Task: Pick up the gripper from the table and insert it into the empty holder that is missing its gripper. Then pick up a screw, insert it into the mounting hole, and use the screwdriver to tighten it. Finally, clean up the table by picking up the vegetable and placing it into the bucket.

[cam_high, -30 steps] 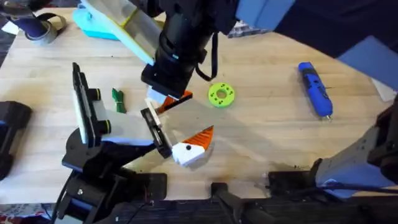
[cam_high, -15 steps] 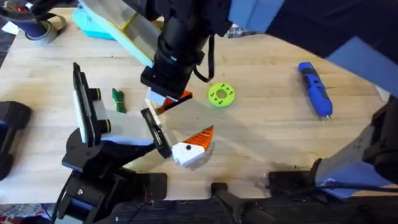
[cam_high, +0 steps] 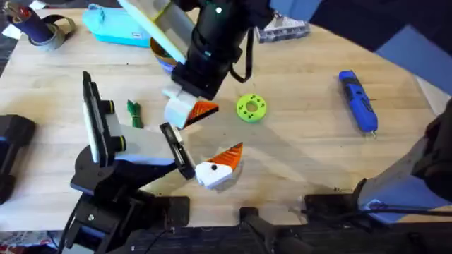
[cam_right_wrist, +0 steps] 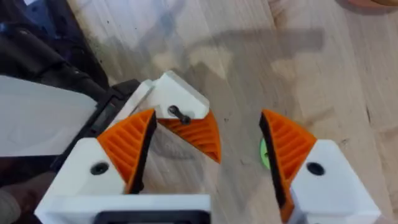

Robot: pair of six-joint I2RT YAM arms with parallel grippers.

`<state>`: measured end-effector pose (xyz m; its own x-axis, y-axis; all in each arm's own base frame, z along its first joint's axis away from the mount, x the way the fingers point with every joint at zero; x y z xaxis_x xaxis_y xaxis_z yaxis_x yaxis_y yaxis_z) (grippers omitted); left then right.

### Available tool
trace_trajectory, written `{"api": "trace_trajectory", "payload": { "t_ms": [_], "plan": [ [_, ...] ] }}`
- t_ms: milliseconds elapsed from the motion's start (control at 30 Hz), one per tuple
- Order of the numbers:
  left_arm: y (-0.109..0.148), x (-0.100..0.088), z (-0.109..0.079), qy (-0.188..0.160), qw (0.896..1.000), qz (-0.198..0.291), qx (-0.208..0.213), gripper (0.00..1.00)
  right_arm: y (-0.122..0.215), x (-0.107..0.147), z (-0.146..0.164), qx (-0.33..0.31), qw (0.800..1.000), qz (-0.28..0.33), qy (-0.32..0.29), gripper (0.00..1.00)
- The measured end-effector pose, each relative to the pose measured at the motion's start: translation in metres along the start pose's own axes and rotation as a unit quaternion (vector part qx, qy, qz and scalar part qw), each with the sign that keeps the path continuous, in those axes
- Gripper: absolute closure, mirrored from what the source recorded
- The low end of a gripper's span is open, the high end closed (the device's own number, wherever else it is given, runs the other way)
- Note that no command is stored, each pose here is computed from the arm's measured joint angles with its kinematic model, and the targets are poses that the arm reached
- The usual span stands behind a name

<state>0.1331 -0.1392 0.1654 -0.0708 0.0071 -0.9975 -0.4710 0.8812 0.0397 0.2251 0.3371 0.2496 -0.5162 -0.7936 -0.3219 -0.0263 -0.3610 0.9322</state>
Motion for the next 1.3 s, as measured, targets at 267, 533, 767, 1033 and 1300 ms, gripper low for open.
{"api": "trace_trajectory", "payload": {
  "t_ms": [267,533,767,1033,1300],
  "plan": [
    [0.000,0.000,0.000,0.000,1.000,0.000,0.000,0.009,0.005,0.004,-0.017,0.004,0.999,0.001,-0.031,0.005],
    [0.000,0.000,0.000,0.000,1.000,0.000,0.000,0.009,0.006,0.003,-0.010,-0.026,0.999,-0.002,-0.027,0.005],
    [0.000,0.000,0.000,0.000,1.000,0.000,0.000,0.009,0.007,0.000,0.004,-0.080,0.997,-0.010,-0.004,0.005],
    [0.000,0.000,0.000,0.000,1.000,0.000,0.000,0.009,0.008,0.001,0.006,-0.095,0.995,-0.011,0.001,0.167],
    [0.000,0.000,0.000,-0.001,1.000,0.000,0.000,0.009,0.010,0.000,0.007,-0.109,0.994,-0.016,0.003,0.586]
  ]
}}
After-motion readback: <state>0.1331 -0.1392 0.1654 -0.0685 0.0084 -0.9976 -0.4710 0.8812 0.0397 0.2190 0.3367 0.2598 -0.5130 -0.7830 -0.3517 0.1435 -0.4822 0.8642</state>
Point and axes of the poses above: each hand's point on the last joint's axis, 136 mm out from that joint toward the fingers, its own y axis back along the fingers, its own z axis along the line the jaws close on, x = y × z, the point moved 4 cm from there along y, back along the fingers, and after that the axes turned 5 degrees about -y, right-handed, at the moved point
